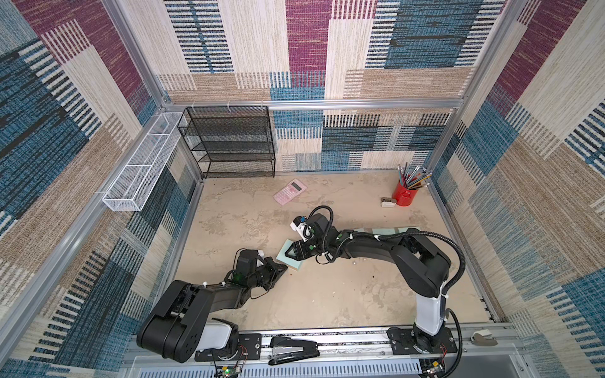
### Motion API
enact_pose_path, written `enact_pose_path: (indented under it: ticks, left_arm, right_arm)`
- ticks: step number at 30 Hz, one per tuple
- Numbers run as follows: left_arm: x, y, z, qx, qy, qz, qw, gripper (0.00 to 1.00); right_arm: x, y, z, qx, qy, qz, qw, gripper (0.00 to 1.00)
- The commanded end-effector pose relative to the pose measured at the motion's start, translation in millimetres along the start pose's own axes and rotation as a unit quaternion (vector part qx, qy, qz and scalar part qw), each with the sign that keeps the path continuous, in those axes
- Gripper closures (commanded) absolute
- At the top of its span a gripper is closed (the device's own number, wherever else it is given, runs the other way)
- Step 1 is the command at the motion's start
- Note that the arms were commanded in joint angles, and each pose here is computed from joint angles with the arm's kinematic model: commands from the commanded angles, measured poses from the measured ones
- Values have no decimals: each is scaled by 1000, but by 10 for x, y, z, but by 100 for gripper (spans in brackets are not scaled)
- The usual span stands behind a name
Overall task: Take out the earrings from the drawer-style jewelry box
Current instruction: Open the drawer in the jewelry box.
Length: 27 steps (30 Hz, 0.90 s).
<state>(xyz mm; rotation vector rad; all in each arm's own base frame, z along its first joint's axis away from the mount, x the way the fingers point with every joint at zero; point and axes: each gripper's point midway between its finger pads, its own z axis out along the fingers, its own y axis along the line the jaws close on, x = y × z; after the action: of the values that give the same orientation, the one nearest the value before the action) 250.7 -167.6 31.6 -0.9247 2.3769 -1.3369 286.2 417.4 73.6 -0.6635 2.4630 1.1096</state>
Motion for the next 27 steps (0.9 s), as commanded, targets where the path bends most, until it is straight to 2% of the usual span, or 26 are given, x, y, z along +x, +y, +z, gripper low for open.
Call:
enact_pose_path:
  ticks: [1,17,23,27]
  left_arm:
    - [38,192,-40,-46,2,-4,999,100]
    - [189,514,-278,-141,17,-6,990,100]
    - [208,607,-450,-182,7,8,983,100]
    - [208,617,-519,-189,-1,11,982,100]
  right_arm:
    - [29,-63,24,15,5,12,1000,46]
    - [35,-162,91,33,9,29,999,47]
    - [24,-158,94,32,8,29,999,47]
    - [18,-149,108,28,8,28,999,47]
